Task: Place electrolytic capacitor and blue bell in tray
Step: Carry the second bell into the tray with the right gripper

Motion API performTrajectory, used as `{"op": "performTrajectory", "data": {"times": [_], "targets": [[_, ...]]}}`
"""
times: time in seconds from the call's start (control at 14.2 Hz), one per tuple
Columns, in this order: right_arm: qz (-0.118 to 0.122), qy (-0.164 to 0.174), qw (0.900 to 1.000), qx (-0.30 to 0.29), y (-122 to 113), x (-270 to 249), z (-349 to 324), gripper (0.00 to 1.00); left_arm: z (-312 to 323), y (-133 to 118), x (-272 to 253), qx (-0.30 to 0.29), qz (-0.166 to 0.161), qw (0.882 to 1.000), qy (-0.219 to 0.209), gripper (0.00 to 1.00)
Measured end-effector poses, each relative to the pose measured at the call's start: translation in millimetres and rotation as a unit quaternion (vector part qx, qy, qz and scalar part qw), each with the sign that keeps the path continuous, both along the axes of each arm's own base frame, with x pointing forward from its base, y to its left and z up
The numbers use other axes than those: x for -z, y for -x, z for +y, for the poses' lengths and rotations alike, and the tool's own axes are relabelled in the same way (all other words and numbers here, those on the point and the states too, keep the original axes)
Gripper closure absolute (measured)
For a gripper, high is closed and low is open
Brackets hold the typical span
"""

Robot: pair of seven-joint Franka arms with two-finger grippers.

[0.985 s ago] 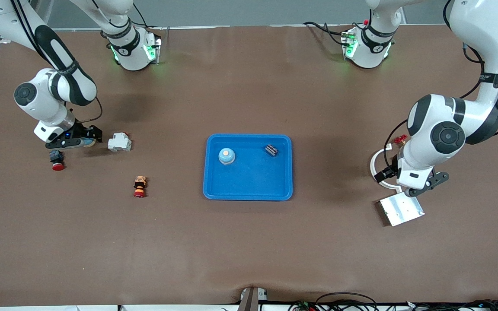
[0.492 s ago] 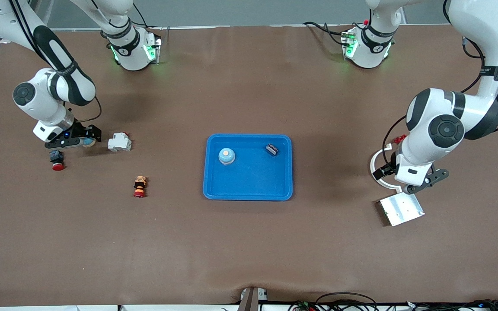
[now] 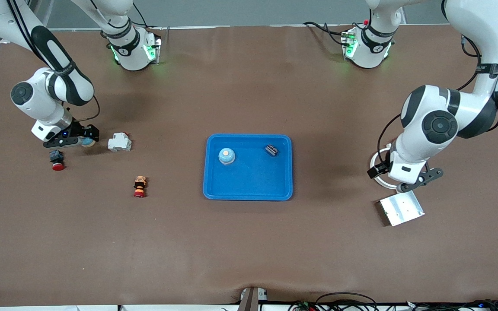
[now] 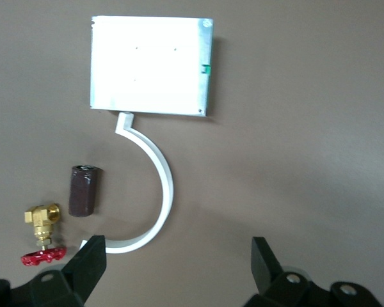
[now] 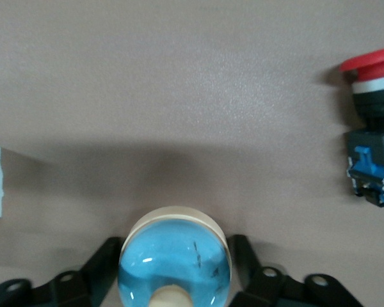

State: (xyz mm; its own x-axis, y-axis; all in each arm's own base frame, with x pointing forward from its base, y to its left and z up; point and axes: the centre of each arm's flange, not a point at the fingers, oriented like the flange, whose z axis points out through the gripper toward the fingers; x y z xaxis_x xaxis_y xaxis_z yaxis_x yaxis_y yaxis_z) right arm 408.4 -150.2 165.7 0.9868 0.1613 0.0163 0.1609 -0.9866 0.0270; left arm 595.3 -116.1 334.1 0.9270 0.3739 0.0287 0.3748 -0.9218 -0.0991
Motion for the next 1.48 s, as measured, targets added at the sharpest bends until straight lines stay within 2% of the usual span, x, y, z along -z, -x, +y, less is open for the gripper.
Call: {"op": "performTrajectory", "data": {"times": [0.21, 0.35, 0.49, 0.7, 0.84, 1.13, 1.34, 1.48], "targets": [[0.007, -0.003, 1.000, -0.003, -3.8, -2.0, 5.9, 0.31, -7.8, 1.5, -1.2, 0.006, -0.001, 1.000, 0.002, 0.00], [0.042, -0.013, 0.999, 0.006, -16.2, -19.1, 24.6, 0.31, -18.1, 3.4, -3.3, 0.004, -0.003, 1.000, 0.005, 0.00], [0.073, -0.019, 0.997, 0.035, -37.8, -63.5, 60.4, 0.32, -33.7, 6.7, -6.5, 0.000, -0.006, 1.000, 0.009, 0.00], [0.097, -0.054, 0.990, 0.087, -61.7, -142.2, 142.1, 0.32, -47.7, 10.3, -8.9, 0.005, -0.008, 1.000, 0.013, 0.00], [0.098, -0.052, 0.986, 0.127, -72.2, -179.0, 195.2, 0.32, -48.3, 10.5, -9.1, 0.006, -0.008, 1.000, 0.013, 0.00], [0.075, -0.048, 0.971, 0.224, -80.6, -216.2, 322.7, 0.32, -46.8, 10.5, -8.7, 0.005, -0.006, 1.000, 0.012, 0.00], [0.066, -0.061, 0.954, 0.285, -87.8, -214.3, 407.5, 0.32, -45.6, 10.5, -8.5, 0.004, -0.005, 1.000, 0.012, 0.00], [0.060, -0.071, 0.944, 0.316, -103.0, -197.3, 443.6, 0.32, -45.6, 10.4, -8.6, 0.004, -0.005, 1.000, 0.012, 0.00]]}}
